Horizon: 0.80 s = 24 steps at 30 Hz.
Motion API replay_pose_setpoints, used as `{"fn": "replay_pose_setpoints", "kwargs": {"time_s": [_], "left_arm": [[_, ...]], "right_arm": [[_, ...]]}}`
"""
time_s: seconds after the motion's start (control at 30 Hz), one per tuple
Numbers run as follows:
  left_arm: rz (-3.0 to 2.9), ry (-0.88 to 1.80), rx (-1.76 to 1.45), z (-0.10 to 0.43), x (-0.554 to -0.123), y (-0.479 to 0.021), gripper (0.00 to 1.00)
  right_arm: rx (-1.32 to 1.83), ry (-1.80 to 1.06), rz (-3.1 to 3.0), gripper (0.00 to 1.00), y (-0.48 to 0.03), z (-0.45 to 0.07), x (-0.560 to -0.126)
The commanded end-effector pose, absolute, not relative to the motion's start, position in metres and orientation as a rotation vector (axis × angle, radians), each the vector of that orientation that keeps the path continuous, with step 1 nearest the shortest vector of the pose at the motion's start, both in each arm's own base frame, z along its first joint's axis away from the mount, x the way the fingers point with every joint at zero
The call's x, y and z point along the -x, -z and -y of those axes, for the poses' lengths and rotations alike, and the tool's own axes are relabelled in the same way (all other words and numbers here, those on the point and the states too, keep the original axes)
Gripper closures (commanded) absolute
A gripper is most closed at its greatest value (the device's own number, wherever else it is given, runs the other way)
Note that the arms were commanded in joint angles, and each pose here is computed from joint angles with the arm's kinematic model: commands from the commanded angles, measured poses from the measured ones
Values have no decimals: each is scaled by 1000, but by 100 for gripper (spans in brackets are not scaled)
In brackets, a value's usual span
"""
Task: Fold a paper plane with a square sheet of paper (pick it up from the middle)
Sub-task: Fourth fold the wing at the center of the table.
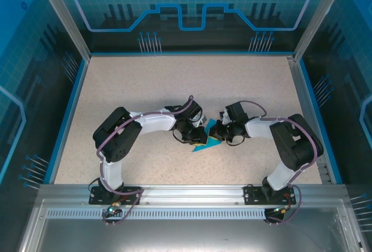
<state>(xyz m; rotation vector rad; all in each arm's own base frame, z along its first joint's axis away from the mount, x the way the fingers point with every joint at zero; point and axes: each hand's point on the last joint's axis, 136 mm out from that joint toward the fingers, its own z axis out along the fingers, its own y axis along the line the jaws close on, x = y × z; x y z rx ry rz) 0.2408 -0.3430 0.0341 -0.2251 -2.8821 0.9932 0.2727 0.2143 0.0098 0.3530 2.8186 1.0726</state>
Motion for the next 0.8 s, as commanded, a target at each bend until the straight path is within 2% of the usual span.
{"fn": "replay_pose_setpoints", "kwargs": {"time_s": [0.0,0.77], "left_arm": [[2871,-918,209,337,-233,-23,83],[2984,-650,139,305,-237,7,89]], "right_arm": [[-424,-925,-2888,94,15,-199,-262],[-431,-891,-2911,94,21,-195,-259]]}}
